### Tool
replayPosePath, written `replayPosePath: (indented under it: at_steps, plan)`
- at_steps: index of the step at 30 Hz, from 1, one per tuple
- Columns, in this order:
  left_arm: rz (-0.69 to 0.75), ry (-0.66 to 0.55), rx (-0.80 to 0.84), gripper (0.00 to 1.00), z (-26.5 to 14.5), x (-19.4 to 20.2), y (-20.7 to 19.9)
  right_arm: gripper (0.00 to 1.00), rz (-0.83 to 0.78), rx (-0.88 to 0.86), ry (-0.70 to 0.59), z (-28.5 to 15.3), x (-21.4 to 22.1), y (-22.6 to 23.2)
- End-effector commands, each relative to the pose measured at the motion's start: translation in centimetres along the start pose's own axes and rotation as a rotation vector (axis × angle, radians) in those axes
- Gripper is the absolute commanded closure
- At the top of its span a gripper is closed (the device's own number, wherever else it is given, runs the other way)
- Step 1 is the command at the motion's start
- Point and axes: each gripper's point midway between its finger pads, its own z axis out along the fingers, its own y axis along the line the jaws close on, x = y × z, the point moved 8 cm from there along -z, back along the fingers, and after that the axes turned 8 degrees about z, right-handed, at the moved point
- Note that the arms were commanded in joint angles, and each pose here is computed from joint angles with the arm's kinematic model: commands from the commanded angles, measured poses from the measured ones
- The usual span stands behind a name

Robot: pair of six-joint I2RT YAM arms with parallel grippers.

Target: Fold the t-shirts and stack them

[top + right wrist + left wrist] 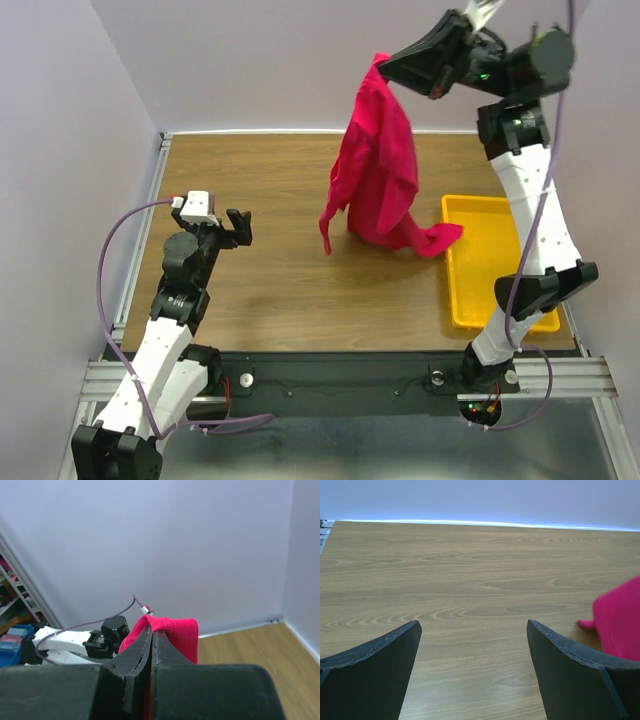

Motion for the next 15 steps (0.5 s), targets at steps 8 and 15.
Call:
replayPosePath:
  at_steps: [8,15]
  plan:
    - [0.027,-0.069,-0.065,0.02,-0.4,-1.4,0.5,1.0,-0.013,0.294,0.083,1.8,7.1,-9.0]
    - [0.024,-0.104,-0.089,0.02,-1.0,-2.2,0.8,0.94,-0.105,0.352,0.292,-1.8,13.6,-10.5]
